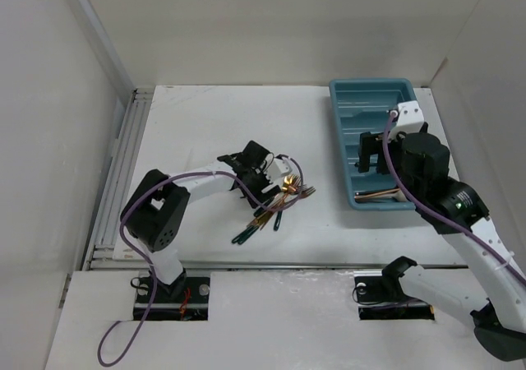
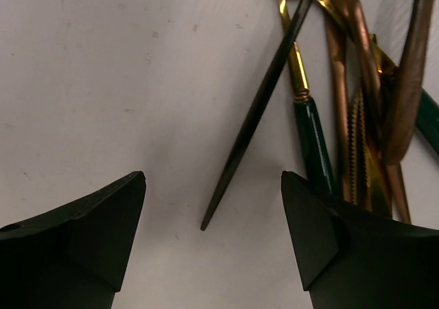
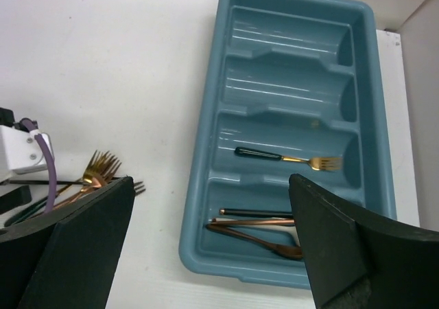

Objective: Sort the eating utensils into containers

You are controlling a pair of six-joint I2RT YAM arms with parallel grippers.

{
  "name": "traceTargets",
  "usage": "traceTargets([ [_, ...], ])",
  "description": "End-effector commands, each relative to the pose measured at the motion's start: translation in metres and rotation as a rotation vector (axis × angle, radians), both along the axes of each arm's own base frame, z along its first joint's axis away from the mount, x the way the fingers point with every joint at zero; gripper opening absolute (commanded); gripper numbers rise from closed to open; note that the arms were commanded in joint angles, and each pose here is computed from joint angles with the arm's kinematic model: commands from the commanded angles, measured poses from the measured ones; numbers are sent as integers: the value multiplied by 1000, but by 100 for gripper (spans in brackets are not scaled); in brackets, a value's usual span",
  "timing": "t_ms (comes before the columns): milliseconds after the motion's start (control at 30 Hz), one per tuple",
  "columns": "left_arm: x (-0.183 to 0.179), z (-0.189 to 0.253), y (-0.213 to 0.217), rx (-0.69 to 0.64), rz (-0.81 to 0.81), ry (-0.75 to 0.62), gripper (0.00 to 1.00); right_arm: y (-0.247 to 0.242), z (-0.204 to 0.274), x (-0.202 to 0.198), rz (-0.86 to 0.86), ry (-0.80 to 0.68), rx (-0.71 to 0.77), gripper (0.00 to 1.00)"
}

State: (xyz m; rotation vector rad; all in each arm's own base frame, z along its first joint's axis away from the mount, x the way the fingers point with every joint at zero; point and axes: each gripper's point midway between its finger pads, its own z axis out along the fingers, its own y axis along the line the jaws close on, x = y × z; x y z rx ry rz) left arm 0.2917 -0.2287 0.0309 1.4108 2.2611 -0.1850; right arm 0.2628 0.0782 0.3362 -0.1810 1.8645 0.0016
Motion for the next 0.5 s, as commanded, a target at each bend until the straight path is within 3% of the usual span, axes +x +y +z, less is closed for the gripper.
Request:
traceTargets([
  [0,16,-2,4,-2,-33,-59,77,-1,39,-2,-24,-101,122,98],
  [133,22,-17,0,6,-51,-68,77,-6,41,-5,-55,-94,146,97],
  [300,22,-29,-14,-2,-90,-57,64,-10,44,-7,-82,-86,150,94],
  [400,18,-32,-23,-21,-125,-47,45,-12,49,-7,-93,-89,159,92],
  [433,12,-39,-22,-9,-135,-31,26,-13,52,-8,-93,-93,161,92],
  [467,12,-38,-26,-24,-141,-32,16,-12,50,-5,-102,-85,153,90],
])
